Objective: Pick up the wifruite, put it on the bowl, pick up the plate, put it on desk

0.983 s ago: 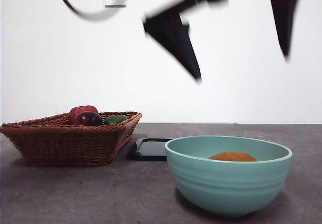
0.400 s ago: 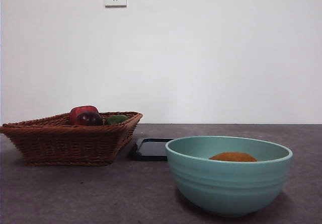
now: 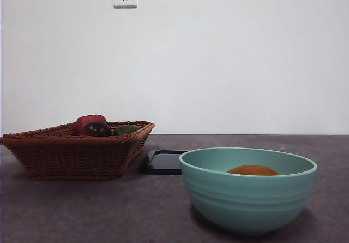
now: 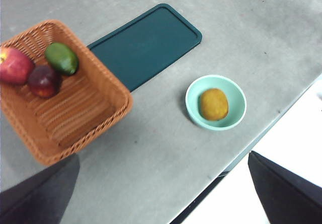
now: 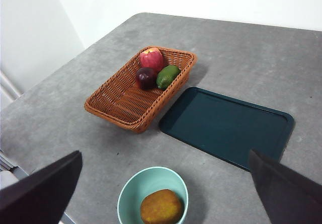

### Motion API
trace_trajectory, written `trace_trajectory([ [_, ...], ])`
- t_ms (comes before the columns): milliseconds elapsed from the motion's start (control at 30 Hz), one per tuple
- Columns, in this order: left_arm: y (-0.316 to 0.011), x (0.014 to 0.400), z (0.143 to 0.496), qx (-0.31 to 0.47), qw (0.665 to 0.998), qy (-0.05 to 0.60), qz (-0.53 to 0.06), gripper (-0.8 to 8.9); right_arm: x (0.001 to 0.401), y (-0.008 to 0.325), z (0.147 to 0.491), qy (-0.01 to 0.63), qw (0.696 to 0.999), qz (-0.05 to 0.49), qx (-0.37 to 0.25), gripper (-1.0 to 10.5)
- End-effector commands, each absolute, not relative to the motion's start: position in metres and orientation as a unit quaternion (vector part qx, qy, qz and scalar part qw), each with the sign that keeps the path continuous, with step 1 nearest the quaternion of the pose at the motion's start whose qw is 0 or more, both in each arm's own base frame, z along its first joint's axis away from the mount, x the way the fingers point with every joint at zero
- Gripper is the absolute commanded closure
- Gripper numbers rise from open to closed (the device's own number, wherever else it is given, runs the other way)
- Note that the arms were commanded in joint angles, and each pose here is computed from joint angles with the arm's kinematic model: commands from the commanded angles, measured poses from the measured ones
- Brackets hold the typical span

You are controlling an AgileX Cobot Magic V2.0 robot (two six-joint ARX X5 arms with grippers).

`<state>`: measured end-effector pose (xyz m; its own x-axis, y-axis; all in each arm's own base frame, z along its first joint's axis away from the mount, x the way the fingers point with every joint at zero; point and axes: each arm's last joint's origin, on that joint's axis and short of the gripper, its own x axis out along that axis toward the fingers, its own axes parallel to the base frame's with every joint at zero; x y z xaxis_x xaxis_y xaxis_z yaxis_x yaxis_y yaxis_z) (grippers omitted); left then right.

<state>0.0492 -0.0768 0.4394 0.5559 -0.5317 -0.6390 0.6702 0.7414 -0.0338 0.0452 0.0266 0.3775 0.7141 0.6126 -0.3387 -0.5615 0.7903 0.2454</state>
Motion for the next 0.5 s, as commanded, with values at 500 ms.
trace_trajectory([
  [500,-0.011,0.014,0.363,0.012,0.896,0.25,-0.368,2.82,0.043,0.026,0.383,0.192,0.925,0.321,0.066,3.8],
])
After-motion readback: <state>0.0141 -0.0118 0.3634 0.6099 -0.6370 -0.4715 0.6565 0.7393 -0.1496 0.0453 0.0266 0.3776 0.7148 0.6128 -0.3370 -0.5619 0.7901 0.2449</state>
